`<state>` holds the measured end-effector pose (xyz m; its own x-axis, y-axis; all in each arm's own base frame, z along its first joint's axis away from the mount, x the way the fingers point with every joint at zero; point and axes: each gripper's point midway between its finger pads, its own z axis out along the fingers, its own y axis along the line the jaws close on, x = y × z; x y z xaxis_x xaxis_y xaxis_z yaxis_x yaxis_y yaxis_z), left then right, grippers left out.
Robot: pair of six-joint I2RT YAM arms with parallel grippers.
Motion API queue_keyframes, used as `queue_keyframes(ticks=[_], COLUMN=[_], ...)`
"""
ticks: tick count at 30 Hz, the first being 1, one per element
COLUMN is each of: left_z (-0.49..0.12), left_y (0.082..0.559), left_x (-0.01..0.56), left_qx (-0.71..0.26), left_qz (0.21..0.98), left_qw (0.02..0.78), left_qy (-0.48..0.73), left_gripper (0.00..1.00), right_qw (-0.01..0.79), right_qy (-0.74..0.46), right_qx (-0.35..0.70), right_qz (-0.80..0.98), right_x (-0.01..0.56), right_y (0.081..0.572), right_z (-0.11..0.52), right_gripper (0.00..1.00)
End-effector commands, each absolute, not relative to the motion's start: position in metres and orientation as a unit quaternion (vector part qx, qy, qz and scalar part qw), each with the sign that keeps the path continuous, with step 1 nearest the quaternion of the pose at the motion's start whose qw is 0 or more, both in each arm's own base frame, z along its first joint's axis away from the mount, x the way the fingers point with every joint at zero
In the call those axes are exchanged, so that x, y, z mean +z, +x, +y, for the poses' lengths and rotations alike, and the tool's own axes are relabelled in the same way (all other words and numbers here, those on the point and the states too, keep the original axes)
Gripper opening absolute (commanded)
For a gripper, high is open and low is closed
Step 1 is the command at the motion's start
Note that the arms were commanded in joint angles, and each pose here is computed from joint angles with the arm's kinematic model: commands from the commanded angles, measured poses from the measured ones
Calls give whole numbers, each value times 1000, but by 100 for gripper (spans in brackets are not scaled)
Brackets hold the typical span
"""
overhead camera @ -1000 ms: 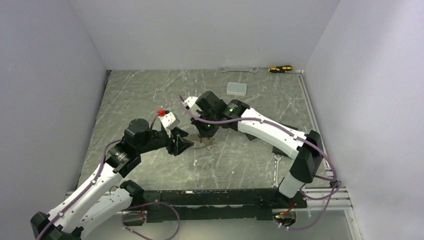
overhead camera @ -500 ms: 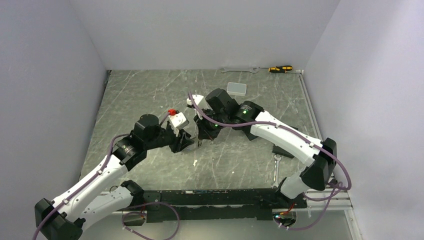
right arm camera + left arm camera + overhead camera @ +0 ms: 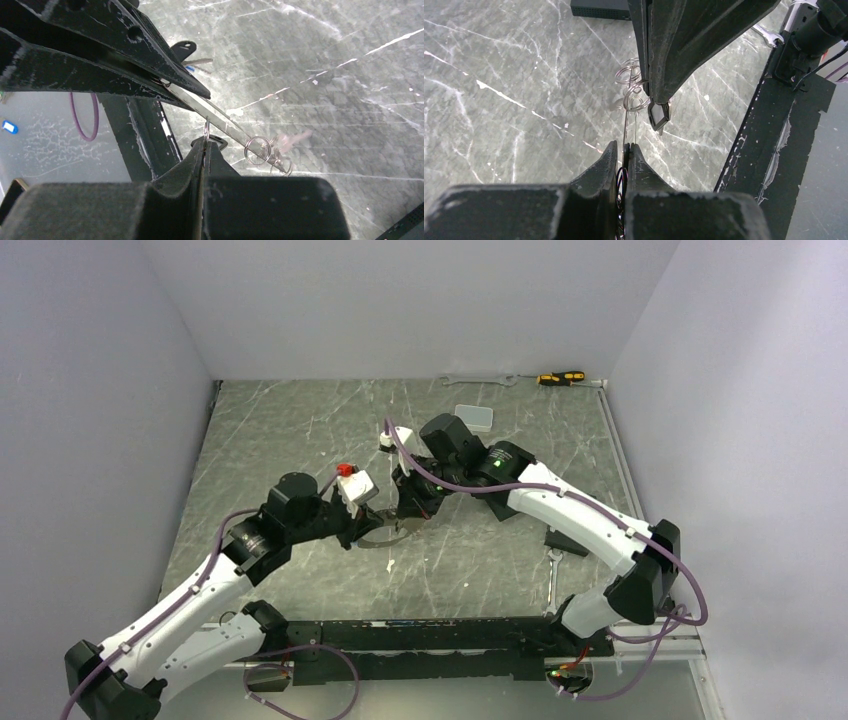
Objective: Put the keys on the keyring
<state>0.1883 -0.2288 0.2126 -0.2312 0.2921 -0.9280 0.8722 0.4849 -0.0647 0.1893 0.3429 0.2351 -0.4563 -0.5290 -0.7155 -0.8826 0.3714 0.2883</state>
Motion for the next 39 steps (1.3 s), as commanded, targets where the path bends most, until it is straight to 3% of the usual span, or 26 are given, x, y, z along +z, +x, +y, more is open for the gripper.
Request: queue_keyframes(ticks=[1, 6, 11, 15, 22, 27, 32, 39], left_z=[-224, -228, -225, -222, -228, -242, -252, -260], left_y=[196, 192, 182, 163, 132, 129, 118, 108], left_x=[241, 232, 229, 239, 260, 260, 269, 280], left_qx=[-285, -283, -277, -292, -341, -379, -418, -454], left_qz=[697, 710, 719, 701, 661, 645, 616, 583], left_qw=[524, 507, 491, 479, 450, 443, 439, 437], left_qy=[398, 398, 406, 440, 495, 495, 503, 513], left_gripper=[0, 3, 43, 55, 58, 49, 50, 45], right_qw=[247, 216, 222, 215, 218, 232, 247, 269], right_qy=[-443, -434, -445, -456, -495, -548, -585, -606], right_qx=[369, 371, 358, 342, 330, 354, 378, 389], right_qz=[779, 792, 790, 793, 774, 722, 673, 639], right_x=[235, 216, 214, 209, 207, 223, 236, 250], right_y=[183, 182, 185, 185, 181, 156, 132, 119], right_z=[350, 353, 351, 345, 338, 335, 334, 335], right_gripper=[0, 0, 0, 0, 0, 0, 0, 0])
